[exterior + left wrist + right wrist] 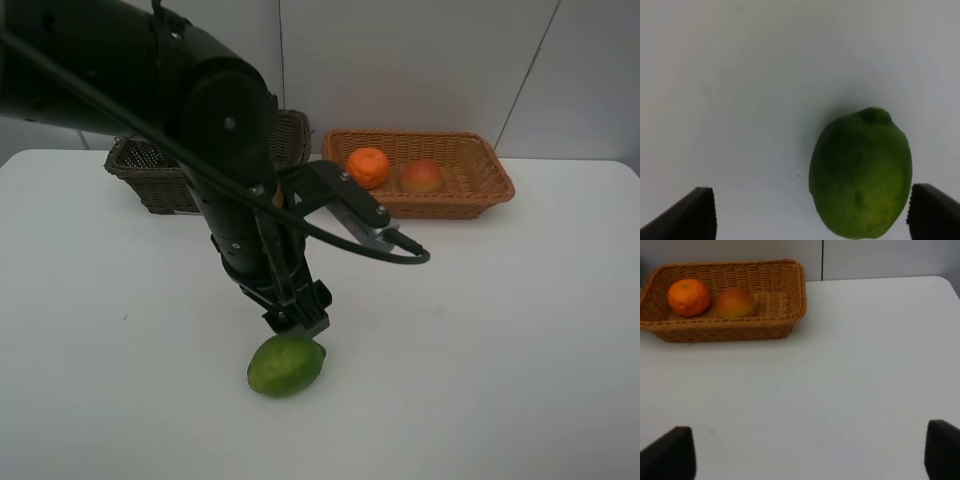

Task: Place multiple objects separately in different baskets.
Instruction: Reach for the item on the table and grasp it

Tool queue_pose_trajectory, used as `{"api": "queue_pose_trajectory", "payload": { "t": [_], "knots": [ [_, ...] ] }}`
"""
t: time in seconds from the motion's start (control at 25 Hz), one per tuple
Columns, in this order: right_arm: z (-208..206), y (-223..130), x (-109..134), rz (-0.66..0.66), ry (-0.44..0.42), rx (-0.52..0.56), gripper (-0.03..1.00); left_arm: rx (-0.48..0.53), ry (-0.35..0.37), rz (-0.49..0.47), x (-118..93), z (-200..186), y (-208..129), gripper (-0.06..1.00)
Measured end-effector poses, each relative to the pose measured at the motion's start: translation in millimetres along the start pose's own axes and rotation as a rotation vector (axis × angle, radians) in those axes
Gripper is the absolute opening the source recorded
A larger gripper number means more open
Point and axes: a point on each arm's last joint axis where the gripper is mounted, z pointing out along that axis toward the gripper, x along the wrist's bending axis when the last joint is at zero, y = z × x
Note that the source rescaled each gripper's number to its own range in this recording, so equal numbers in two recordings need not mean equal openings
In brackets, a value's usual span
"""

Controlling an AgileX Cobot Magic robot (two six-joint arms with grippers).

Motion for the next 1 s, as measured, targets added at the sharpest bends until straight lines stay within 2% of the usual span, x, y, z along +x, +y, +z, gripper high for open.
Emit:
{"api": "queue_pose_trajectory", "payload": {
  "t": [0.16,0.56,1.0],
  "knots": [
    [0.0,0.0,0.0,0.0,0.0,0.0,0.97,0.0,-0.005,0.005,-2.2,5.9,-5.6,1.0],
    [0.0,0.0,0.0,0.0,0.0,0.0,0.97,-0.015,-0.04,0.042,-24.5,5.6,-5.1,1.0],
    [0.0,0.0,0.0,0.0,0.0,0.0,0.97,0.079,-0.051,0.047,-30.1,38.2,-20.2,1.0]
  ]
}}
